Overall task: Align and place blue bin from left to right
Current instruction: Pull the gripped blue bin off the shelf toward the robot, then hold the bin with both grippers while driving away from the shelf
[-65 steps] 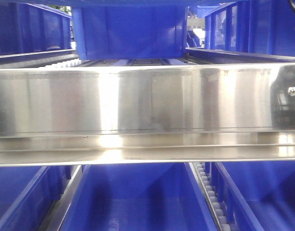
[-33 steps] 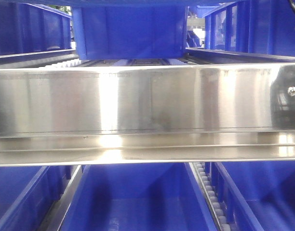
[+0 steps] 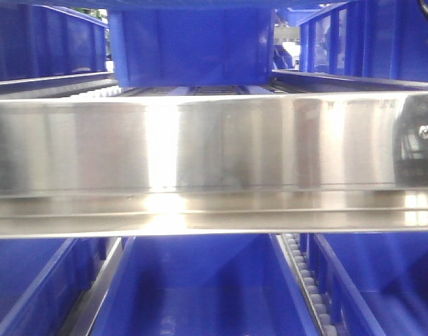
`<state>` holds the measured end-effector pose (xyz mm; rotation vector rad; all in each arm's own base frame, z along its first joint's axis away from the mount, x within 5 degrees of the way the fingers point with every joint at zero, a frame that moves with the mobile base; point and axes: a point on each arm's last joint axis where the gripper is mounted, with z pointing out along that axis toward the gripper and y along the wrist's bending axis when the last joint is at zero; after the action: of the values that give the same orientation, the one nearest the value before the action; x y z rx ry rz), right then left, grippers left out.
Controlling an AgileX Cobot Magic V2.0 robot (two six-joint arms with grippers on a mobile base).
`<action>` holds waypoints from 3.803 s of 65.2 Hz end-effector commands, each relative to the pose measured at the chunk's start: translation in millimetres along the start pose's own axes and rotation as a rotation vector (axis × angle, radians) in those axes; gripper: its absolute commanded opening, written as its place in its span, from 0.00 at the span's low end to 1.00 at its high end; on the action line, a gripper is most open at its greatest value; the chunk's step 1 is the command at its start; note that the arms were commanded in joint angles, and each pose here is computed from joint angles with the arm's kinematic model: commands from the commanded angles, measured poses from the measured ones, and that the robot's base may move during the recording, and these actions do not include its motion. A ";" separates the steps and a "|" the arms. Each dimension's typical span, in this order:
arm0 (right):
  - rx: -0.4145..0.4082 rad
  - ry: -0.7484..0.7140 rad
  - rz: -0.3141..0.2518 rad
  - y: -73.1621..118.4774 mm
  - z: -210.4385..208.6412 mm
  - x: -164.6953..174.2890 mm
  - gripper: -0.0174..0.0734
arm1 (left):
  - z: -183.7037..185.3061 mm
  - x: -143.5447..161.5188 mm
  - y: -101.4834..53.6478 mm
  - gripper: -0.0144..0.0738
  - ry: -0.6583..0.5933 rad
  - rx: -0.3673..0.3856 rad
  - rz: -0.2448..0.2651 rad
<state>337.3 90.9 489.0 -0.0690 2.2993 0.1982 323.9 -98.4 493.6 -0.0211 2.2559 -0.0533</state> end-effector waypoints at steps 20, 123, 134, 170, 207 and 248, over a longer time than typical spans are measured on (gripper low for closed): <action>-0.008 -0.177 -0.041 0.5 -16.4 -15.4 0.10 | -17.0 -10.7 4.1 0.15 -0.117 -0.002 0.002; -0.027 -0.274 -0.042 2.4 -18.4 -24.0 0.10 | -17.0 -10.7 4.3 0.15 -0.118 -0.004 0.002; -0.027 -0.274 -0.042 2.4 -18.4 -24.0 0.10 | -17.0 -10.7 4.3 0.15 -0.118 -0.004 0.002; -0.027 -0.274 -0.042 2.4 -18.4 -24.0 0.10 | -17.0 -10.8 4.4 0.15 -0.118 -0.005 0.003; -0.027 -0.274 -0.042 2.4 -18.4 -24.0 0.10 | -17.0 -10.8 4.4 0.15 -0.118 -0.005 0.003; -0.027 -0.274 -0.042 2.4 -18.4 -24.0 0.10 | -17.0 -10.8 4.4 0.15 -0.118 -0.005 0.003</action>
<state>345.1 93.1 496.2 -0.0743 2.1849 0.2182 323.6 -96.2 496.0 -0.0314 2.2398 -0.0323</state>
